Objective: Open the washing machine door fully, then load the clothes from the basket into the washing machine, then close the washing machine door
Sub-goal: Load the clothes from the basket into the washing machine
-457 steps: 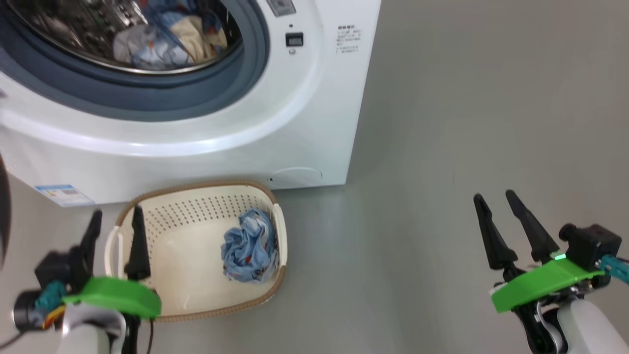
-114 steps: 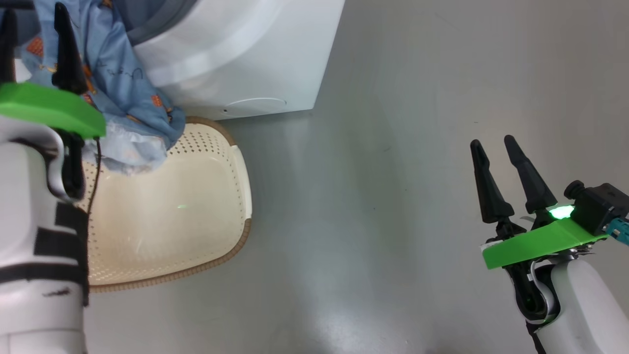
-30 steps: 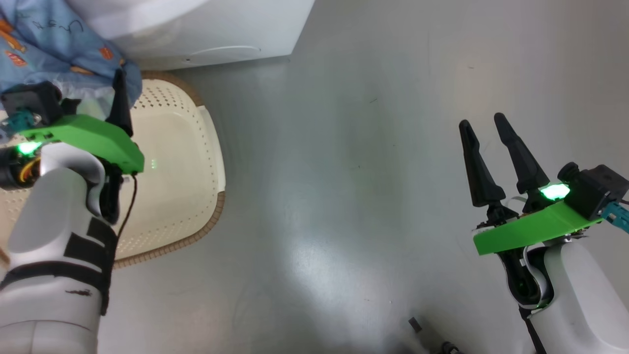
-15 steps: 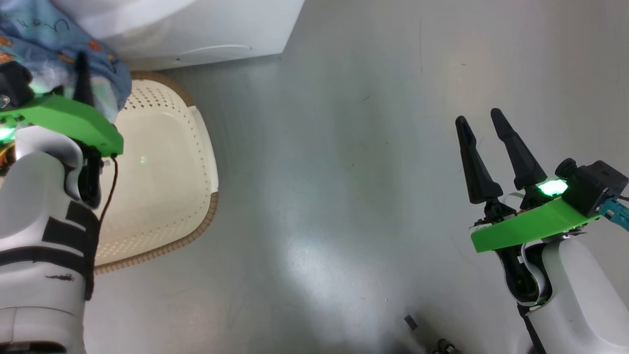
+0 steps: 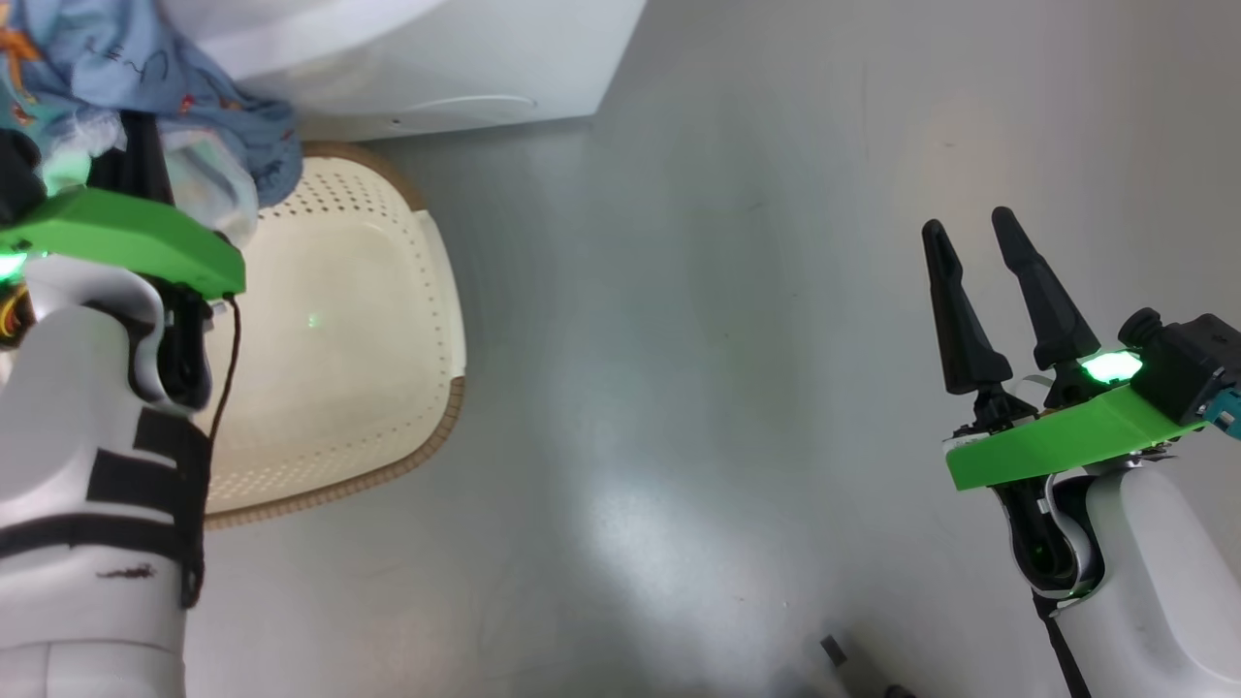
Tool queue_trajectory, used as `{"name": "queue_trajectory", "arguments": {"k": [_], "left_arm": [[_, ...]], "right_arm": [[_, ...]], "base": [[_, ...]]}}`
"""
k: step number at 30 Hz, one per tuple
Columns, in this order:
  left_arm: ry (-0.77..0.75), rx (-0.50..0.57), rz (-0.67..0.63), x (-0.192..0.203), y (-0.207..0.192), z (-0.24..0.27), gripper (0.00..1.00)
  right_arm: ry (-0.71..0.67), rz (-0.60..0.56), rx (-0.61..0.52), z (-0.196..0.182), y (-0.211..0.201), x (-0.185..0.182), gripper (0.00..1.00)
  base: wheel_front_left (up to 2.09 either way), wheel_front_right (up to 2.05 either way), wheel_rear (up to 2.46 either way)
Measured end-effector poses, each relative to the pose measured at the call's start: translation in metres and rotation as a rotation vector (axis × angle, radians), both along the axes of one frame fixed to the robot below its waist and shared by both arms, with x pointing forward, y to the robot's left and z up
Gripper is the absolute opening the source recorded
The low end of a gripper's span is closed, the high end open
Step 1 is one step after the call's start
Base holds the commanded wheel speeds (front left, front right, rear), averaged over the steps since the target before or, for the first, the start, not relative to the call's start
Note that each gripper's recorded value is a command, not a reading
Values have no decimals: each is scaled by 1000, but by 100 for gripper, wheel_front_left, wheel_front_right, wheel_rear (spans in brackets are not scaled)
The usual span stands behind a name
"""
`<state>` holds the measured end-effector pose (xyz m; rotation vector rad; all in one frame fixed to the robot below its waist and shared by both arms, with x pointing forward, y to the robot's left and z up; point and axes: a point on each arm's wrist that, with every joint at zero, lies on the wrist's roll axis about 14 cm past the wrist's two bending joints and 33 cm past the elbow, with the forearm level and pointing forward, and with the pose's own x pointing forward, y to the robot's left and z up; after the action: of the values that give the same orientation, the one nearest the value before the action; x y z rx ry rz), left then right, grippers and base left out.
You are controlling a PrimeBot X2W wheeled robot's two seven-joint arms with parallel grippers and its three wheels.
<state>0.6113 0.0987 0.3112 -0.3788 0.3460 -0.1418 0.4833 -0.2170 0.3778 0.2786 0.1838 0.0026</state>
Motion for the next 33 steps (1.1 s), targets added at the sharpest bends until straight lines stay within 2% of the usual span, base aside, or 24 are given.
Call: {"name": "queue_trajectory", "arguments": {"k": [18, 25, 33], "left_arm": [[-301, -58, 94, 6, 27, 107, 0], [-359, -20, 55, 12, 22, 126, 0], [-375, 47, 17, 45, 21, 141, 0]], "right_arm": [[-62, 32, 28, 22, 16, 8, 100], [-68, 27, 33, 25, 16, 7, 100], [-63, 15, 38, 25, 14, 4, 100]], "base": [[0, 0, 0], [0, 0, 0], [0, 0, 0]]}}
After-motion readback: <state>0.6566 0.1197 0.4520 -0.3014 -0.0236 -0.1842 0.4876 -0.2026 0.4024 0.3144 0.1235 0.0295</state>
